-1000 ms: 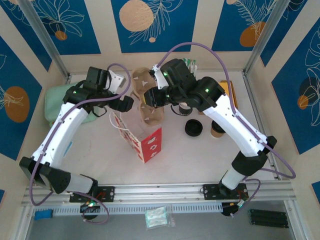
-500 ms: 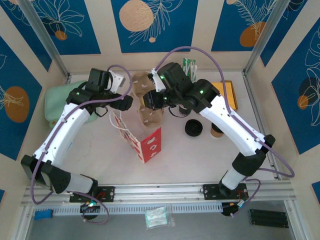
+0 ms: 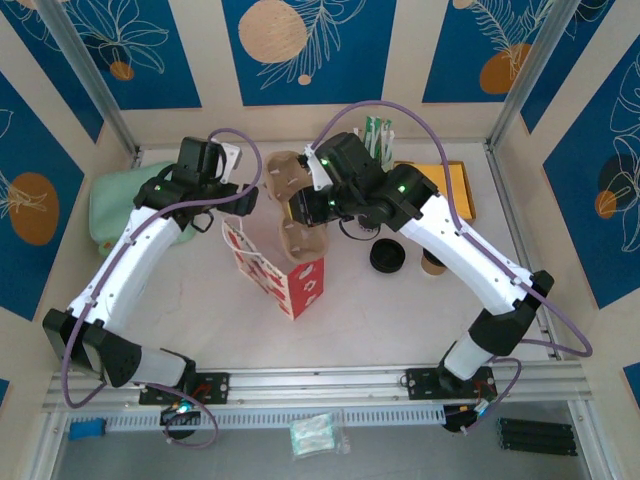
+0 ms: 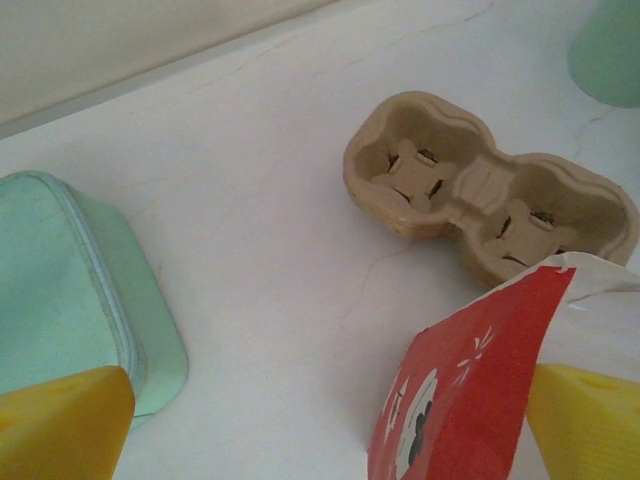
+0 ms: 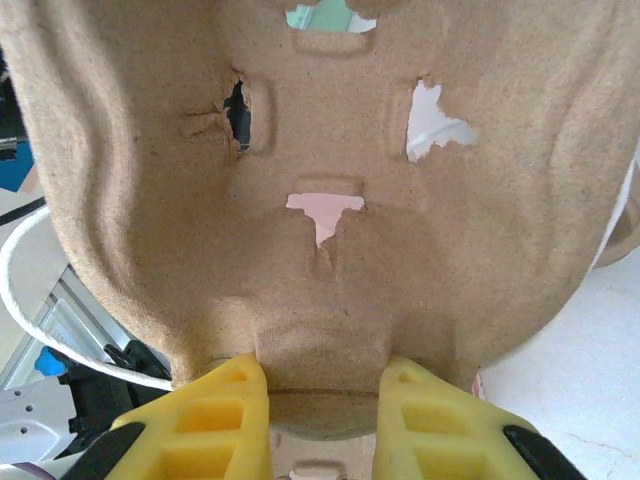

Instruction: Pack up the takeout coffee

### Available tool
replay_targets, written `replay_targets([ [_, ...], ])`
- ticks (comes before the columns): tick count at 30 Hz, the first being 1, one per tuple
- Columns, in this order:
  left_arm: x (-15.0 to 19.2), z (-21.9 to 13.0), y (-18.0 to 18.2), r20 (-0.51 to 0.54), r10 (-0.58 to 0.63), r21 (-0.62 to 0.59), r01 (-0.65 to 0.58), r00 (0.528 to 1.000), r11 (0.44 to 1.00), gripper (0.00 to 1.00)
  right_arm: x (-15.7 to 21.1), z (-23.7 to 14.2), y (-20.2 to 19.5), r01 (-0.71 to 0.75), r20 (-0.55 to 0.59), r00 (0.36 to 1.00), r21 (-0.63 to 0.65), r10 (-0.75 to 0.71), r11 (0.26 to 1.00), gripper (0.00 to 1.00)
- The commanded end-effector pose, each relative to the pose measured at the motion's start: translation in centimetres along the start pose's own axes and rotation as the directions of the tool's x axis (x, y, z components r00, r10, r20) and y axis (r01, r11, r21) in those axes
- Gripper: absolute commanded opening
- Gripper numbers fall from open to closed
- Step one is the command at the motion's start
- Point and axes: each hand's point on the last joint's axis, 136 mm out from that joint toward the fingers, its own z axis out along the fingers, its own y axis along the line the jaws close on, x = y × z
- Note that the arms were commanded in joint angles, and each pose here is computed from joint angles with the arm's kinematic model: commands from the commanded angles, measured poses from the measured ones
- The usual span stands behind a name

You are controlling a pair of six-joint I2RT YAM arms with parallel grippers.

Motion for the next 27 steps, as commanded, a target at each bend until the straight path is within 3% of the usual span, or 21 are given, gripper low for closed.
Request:
replay_targets([
  [1,-0.2,-0.2,1.4,0.018,-0.034,-0.062,0.035,0.999,0.997,0.99,-0.2,-0.9,0.2,-0.010,0.025,1.000,-0.018,0.011,1.000,0.21],
  [27,3.0,1.1,4.5,-0.024,-0.144,-0.176,0.138,0.989,0.975,0.99,0.8,-0.2,-1.5,-0.038,0.004,0.999,0.014,0.038,0.999,0.20],
])
